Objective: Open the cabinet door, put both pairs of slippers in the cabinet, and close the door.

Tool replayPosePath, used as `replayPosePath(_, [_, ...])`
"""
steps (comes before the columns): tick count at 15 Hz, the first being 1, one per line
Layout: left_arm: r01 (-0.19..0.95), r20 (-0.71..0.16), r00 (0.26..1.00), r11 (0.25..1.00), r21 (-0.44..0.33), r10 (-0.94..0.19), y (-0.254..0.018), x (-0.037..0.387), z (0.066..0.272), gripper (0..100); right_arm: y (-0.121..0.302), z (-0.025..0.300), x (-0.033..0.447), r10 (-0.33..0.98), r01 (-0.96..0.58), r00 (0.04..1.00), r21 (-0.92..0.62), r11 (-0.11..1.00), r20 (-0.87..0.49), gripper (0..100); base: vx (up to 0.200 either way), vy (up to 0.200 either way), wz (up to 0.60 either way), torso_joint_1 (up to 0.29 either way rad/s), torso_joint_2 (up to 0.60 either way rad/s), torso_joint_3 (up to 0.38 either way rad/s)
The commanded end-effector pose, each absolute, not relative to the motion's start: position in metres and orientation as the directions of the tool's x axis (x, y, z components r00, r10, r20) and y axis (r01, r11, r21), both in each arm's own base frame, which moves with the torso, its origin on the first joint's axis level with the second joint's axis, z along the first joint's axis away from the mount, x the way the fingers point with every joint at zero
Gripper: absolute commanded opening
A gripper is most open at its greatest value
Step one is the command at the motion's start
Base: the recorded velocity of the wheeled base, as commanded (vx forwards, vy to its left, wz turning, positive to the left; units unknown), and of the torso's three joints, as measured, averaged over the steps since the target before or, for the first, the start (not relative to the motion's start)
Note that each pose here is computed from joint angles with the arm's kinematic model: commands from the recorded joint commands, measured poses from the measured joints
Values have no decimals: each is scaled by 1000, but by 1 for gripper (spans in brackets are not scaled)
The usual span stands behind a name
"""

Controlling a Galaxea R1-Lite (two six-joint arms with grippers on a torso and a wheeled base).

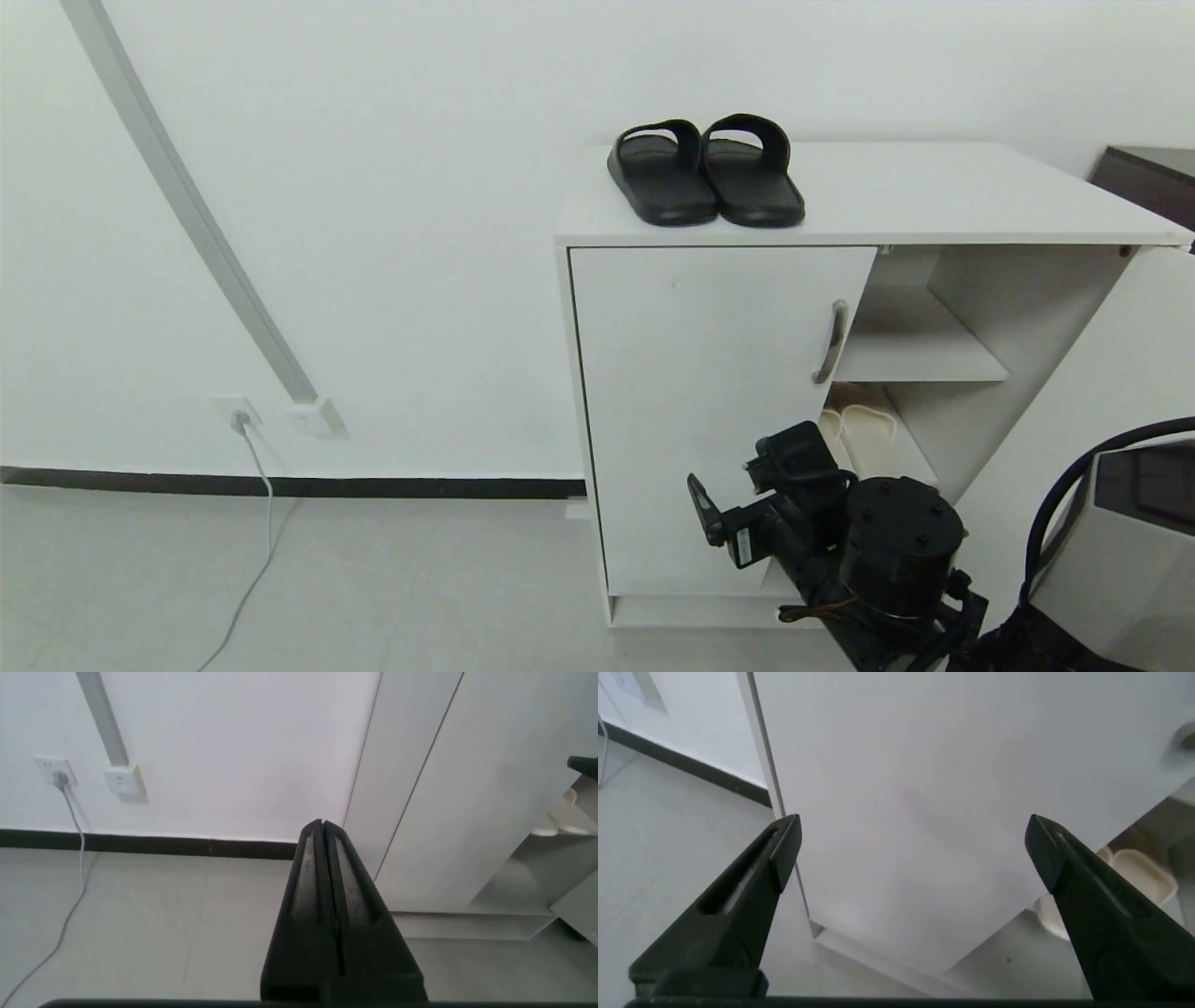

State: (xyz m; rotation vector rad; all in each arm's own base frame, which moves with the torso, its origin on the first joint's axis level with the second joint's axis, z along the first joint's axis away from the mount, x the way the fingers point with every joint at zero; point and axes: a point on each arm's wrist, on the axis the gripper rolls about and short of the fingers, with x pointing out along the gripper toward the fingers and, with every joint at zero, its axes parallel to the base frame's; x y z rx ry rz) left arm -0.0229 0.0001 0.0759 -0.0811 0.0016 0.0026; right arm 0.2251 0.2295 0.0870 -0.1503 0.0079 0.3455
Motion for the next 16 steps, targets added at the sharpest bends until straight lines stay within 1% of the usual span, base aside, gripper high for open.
replayPosePath(1, [-3,-2,1000,997,-81,3,0,-23,76,0,230,86,225,338,-339,941,-148,929,-34,100,0,0,0,144,-476,-315])
replayPosePath(10, [-3,-2,1000,997,-81,3,0,-23,76,0,228,86,224,337,-337,941,-148,930,-29,100,0,0,0,184,-501,-313])
replayPosePath(16, [-3,-2,1000,997,-81,3,0,-23,76,0,228,86,224,337,-337,941,-148,930,-29,100,0,0,0,233,-549,-321])
